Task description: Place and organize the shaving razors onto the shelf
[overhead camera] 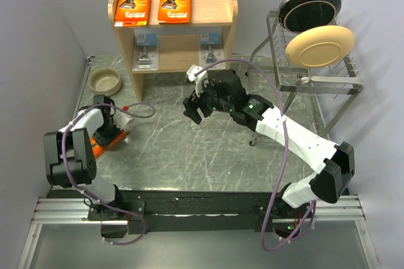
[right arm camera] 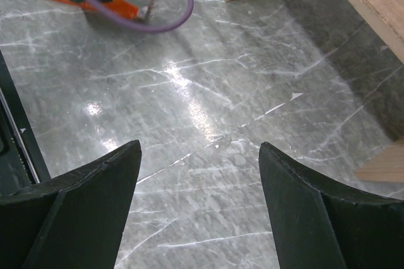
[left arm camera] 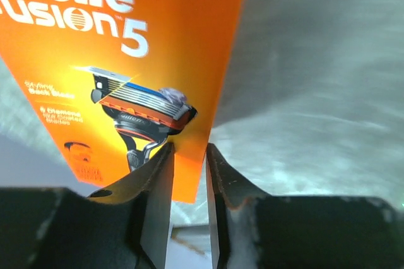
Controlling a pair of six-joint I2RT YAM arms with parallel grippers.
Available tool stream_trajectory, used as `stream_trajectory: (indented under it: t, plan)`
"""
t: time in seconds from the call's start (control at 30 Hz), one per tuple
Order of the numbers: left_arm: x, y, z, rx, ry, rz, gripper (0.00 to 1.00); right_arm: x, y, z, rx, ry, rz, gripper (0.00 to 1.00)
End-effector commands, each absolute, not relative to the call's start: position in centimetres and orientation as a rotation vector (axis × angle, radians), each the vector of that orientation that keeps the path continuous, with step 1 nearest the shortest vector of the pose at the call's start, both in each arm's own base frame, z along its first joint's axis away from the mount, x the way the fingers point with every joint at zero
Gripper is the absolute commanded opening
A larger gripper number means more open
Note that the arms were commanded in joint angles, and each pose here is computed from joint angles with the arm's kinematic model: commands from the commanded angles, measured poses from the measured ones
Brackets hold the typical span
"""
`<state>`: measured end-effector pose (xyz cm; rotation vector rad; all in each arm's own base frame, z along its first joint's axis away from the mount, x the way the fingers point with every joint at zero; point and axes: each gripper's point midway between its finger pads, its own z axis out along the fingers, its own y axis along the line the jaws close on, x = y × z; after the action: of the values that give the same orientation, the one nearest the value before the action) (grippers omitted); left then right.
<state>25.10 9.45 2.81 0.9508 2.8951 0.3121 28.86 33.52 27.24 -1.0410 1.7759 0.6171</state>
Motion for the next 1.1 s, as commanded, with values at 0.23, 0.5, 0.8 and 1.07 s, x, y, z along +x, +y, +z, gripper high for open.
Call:
stream_trajectory:
  t: [0.23,0.5,0.8,1.07]
  plan:
    - [22.0,-0.1,8.7,1.487,2.321,-0.273,0.32,29.2,34.1,28.5,-1.05,1.735,0.696,0.81]
    - [28.1,2.6,19.0,0.587,2.281,-0.226,0.69,30.5,39.3,25.2,-0.848,1.888,0.974,0.77]
    - [27.7,0.8,25.0,0.068,2.146,-0.337,1.0,29.9,49.0,19.1,-0.643,2.108,1.362,0.78]
    - [26.4,0.2,25.9,-0.241,2.184,-0.43,0.99,32.7,54.6,13.5,-0.454,2.245,1.456,0.84]
